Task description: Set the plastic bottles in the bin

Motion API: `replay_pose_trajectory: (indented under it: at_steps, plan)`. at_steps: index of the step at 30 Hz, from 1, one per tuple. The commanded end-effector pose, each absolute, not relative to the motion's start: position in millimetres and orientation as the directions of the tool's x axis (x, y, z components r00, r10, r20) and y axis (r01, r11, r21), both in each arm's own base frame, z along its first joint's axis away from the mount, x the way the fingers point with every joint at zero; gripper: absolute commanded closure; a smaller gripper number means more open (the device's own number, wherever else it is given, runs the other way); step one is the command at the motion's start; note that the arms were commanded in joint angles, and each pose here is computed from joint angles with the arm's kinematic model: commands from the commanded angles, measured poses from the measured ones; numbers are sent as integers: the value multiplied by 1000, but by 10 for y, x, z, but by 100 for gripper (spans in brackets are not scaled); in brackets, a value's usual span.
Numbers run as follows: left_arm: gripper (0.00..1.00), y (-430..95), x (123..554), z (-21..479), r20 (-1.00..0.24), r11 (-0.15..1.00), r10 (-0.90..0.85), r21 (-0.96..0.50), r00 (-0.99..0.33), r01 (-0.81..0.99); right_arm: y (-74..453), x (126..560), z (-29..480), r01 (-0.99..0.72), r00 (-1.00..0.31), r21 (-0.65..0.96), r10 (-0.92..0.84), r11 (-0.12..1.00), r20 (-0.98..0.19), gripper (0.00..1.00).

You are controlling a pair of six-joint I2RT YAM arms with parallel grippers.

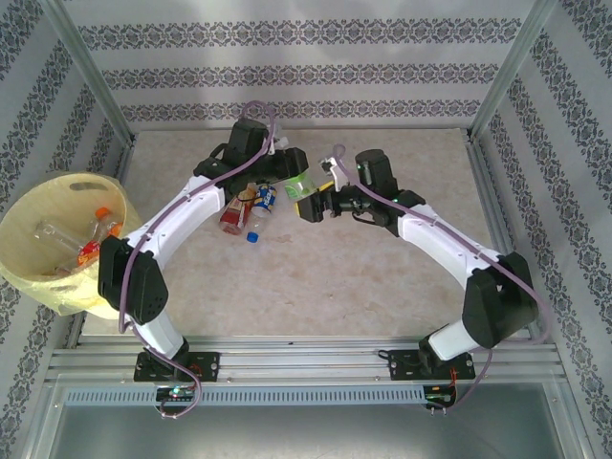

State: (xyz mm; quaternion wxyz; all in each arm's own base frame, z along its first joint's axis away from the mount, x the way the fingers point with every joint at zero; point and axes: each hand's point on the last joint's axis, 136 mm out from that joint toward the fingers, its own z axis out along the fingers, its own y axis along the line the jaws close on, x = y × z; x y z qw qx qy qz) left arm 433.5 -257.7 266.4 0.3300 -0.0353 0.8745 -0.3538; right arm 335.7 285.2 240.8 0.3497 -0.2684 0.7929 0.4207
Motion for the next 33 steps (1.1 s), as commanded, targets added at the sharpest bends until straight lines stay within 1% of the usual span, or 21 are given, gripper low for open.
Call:
replay_pose_trajectory:
  at_steps: [1, 5, 11, 15, 18, 20, 24, 28, 30, 33]
  plan:
    - [45, -2351, 4353, 2867, -603, 778, -337, -611, -723, 147, 2755, 3366, 2753, -753, -522, 411, -86, 513, -848, 2]
    - [43, -2119, 4325, 2979, -643, 814, -354, -569, -679, 115, 2603, 3460, 2948, -723, -454, 384, 23, 574, -891, 2]
    - [44, -1813, 4220, 3164, -694, 849, -367, -522, -619, 82, 2381, 3566, 3189, -654, -394, 367, 117, 661, -912, 2]
    - [44, -1617, 4127, 3298, -727, 869, -371, -492, -578, 60, 2166, 3676, 3307, -561, -340, 361, 190, 745, -921, 2]
    - [44, -1452, 4028, 3435, -758, 887, -364, -459, -542, 45, 1953, 3774, 3302, -461, -302, 335, 210, 822, -930, 2]
    - [44, -1354, 3955, 3523, -778, 905, -345, -425, -526, 35, 1837, 3823, 3299, -408, -282, 328, 224, 852, -933, 2]
    - [44, -1092, 3749, 3754, -827, 945, -290, -327, -482, -7, 1686, 3912, 3265, -337, -283, 367, 279, 867, -918, 2]
    - [44, -778, 3540, 4016, -881, 972, -235, -225, -410, -74, 1660, 3993, 3232, -317, -296, 402, 313, 859, -902, 2]
    - [43, -599, 3443, 4129, -904, 978, -200, -164, -378, -127, 1687, 4030, 3231, -320, -302, 415, 324, 851, -897, 2]
    - [42, -261, 3300, 4306, -926, 963, -167, -80, -338, -258, 1727, 4079, 3242, -327, -313, 433, 336, 840, -888, 2]
